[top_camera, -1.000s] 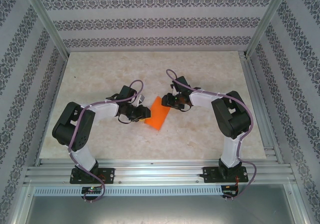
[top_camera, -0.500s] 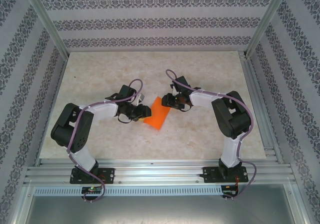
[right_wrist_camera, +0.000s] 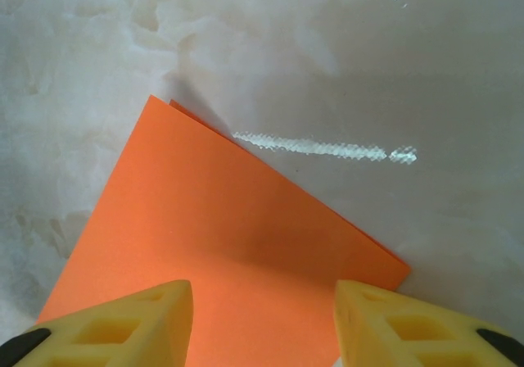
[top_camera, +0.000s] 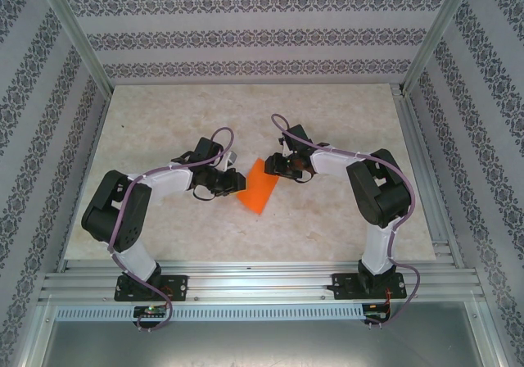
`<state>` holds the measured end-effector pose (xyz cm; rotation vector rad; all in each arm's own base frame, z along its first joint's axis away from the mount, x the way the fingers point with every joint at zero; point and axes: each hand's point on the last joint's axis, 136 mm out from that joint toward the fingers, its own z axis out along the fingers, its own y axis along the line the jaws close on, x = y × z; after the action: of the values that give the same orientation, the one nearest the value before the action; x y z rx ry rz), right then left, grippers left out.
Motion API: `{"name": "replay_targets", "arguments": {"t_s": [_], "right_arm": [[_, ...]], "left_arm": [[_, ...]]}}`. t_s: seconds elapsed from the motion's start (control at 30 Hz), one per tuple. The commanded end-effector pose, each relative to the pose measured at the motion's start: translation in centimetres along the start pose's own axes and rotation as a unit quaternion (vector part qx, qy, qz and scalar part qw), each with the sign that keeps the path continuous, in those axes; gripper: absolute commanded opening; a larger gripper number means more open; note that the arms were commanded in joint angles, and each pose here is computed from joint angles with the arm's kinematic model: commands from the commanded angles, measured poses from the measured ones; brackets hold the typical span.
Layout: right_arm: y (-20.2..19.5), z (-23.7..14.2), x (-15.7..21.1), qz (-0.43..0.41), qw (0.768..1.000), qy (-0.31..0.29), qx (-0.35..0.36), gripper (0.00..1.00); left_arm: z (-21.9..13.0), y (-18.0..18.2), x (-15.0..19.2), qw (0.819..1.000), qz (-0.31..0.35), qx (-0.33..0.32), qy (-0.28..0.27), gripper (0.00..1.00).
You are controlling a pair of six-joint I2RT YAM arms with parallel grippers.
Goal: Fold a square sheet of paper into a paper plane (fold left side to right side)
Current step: Third fold the triangle at the center of the table.
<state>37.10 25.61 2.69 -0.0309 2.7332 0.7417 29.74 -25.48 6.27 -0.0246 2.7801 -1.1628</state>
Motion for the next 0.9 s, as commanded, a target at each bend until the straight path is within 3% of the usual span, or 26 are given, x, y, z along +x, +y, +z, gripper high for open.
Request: {"name": "replay_targets", "arguments": {"t_s": [0.0, 0.2, 0.43, 0.63, 0.87], "right_arm": [[1.4, -1.7, -1.1, -0.017, 0.999, -0.028, -0.028, 0.51], [2.8, -6.4, -0.5, -0.062, 0.995, -0.072, -0.038, 0.6], [6.4, -9.2, 5.7, -0.141, 0.976, -0.154, -0.068, 0.65], [9.9, -8.0, 9.5, -0.245, 0.952, -0.177, -0.036, 0.68], [12.3, -5.6, 10.0, -0.352, 0.92, -0.171, 0.032, 0.68]], "left_arm": [[0.3, -1.6, -0.5, 1.0, 0.017, 0.013, -0.003, 0.13], [0.5, -1.8, -0.6, 1.0, -0.005, 0.002, -0.011, 0.07], [0.4, -1.7, -0.3, 0.998, -0.056, -0.011, -0.014, 0.01], [-0.4, -1.7, 0.0, 0.997, -0.065, -0.03, -0.01, 0.0], [-0.8, -1.6, 0.2, 0.997, -0.07, -0.037, -0.011, 0.01]]}}
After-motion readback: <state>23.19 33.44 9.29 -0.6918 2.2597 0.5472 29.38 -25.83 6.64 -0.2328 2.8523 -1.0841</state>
